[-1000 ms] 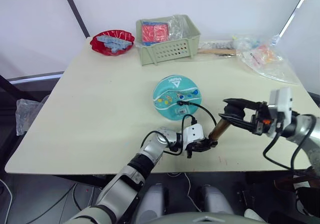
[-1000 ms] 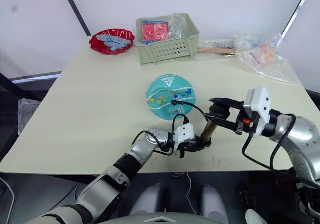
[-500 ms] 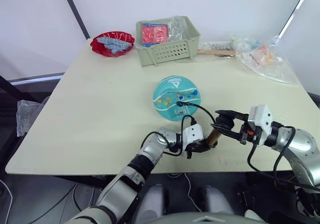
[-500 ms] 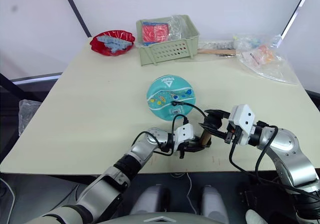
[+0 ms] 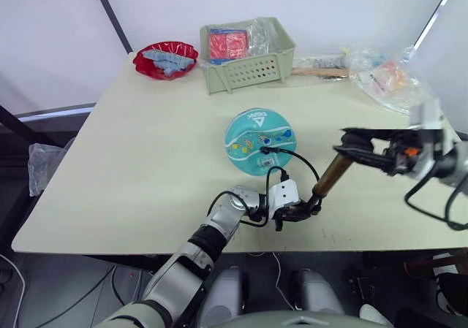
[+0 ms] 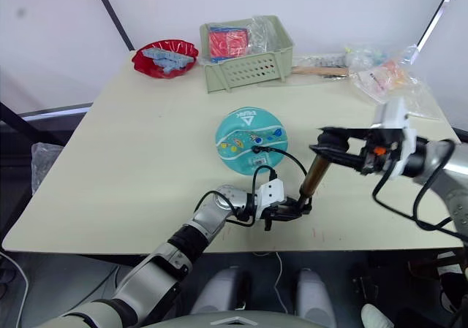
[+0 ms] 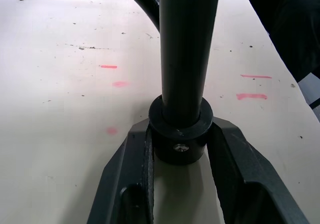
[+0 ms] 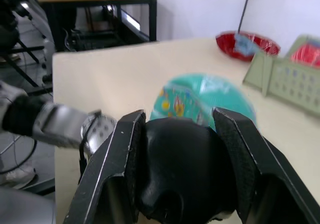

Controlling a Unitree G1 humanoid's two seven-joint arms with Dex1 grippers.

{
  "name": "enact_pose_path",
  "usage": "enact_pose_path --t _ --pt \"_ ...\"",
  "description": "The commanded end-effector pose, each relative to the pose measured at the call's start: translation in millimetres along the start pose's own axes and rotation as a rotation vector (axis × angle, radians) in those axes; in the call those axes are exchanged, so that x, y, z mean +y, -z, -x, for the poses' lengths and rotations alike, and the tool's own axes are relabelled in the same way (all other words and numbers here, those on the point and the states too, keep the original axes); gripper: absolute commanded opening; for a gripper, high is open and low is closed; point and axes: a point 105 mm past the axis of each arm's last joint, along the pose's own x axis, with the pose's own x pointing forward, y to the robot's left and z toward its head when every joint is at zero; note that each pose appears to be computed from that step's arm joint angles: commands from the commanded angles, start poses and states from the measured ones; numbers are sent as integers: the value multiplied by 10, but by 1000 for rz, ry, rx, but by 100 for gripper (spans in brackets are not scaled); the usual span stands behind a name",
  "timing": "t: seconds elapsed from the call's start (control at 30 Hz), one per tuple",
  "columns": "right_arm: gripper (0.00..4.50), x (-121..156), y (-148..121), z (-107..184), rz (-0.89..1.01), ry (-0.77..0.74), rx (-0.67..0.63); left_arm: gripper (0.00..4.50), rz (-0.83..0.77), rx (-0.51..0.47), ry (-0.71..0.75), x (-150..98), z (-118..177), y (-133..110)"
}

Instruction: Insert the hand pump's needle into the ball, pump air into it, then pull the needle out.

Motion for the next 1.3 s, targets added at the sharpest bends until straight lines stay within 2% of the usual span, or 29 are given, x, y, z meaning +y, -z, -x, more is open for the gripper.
enact_pose_path --t 0.03,0.23,0.37,0.53,0.73,0.9,1.07,1.17,1.3 --pt "167 52 -431 75 128 -26 -79 108 97 161 -2 -88 80 474" --pt "167 4 -634 113 182 -18 -100 108 96 162 5 -96 77 474" --pt "167 63 -587 50 153 -54 -82 108 90 166 8 -102 83 484" --pt "167 105 -251 12 92 -64 -7 108 89 167 10 -108 87 491" --pt "167 166 320 -12 11 -50 94 108 88 168 10 -110 85 491" --pt "167 254 623 -60 -58 -45 105 108 89 169 7 -106 83 492" --pt "167 296 973 -123 -67 33 123 108 90 174 2 -89 86 502" --pt "167 378 1255 -128 -71 67 206 108 95 174 -1 -89 96 513" --pt "167 464 1402 -162 -78 75 224 108 97 182 13 -126 110 549"
